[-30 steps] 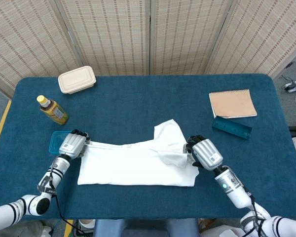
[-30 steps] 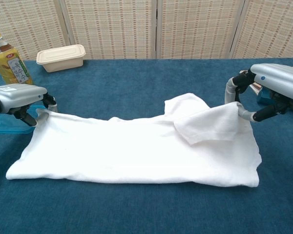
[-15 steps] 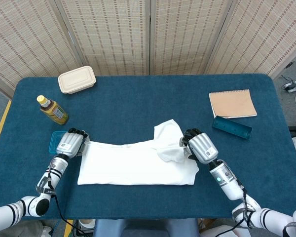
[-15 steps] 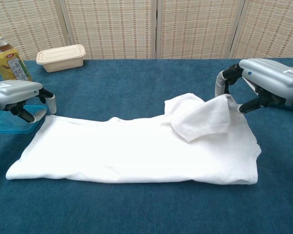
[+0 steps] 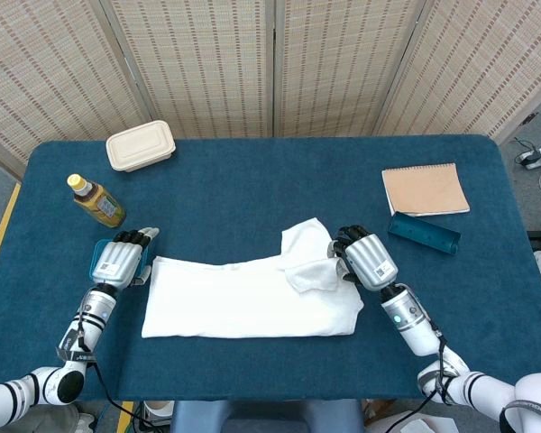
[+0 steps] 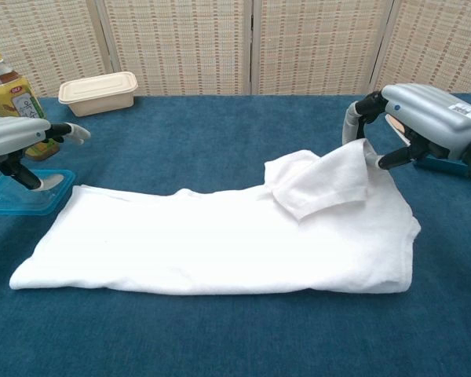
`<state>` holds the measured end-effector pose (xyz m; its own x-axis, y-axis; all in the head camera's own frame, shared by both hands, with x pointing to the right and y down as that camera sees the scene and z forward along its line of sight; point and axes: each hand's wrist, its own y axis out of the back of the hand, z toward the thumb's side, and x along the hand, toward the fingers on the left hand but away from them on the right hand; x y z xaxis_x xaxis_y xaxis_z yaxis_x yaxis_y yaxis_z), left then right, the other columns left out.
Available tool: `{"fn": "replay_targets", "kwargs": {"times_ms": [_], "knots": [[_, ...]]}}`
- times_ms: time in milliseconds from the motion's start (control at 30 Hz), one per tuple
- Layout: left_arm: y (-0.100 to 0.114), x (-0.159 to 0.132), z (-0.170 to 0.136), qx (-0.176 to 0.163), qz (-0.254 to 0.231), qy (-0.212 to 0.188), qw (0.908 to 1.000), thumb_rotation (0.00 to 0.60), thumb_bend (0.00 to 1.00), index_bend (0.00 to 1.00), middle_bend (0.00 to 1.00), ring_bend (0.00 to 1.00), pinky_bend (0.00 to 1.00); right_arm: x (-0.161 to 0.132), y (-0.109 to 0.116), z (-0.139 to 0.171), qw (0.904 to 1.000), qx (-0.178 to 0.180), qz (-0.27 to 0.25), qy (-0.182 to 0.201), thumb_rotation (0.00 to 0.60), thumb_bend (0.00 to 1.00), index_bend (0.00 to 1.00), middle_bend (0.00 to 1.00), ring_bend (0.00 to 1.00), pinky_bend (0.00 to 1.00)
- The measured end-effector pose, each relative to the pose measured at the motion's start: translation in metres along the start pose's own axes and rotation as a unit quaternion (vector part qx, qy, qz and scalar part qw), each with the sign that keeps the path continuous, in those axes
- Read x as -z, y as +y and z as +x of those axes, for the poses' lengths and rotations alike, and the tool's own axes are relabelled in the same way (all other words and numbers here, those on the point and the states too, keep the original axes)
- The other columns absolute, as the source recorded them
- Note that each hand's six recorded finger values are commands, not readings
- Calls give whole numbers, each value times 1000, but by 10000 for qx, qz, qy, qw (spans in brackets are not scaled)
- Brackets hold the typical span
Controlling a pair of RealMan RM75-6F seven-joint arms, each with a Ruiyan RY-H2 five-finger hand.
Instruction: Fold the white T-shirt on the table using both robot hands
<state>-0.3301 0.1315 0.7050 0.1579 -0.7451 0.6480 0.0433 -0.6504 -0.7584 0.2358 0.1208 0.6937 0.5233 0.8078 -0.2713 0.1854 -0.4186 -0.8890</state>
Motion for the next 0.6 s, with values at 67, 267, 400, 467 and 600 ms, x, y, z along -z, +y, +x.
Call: {"fn": "replay_targets", "kwargs": {"times_ms": [67,267,400,467,600], "knots": [[1,2,-2,-3,-18,28,10000,600,438,38,127,126,109,2,-1,-3,10000,3,22,-8,600,512,884,562,304,294],[1,5,-7,-23,-77,85,9999,600,438,35,125,122,104,10,-11,-10,9999,-76,127,-64,600,512,884,560,304,293],[0,6,-11,-8,-107,102,9999,600,438,34,121,116,101,14,-22,-14,9996,-195,150,-140,600,512,884,558,305,294],[1,7,-13,-2,-135,116,9998,600,438,32,118,114,100,16,-29,-16,9994,-256,145,-187,600,512,884,558,305,294],[0,10,-16,2,-184,143,9997,600,438,29,112,111,99,18,-42,-19,9988,-382,107,-278,600,512,884,557,305,293]]}}
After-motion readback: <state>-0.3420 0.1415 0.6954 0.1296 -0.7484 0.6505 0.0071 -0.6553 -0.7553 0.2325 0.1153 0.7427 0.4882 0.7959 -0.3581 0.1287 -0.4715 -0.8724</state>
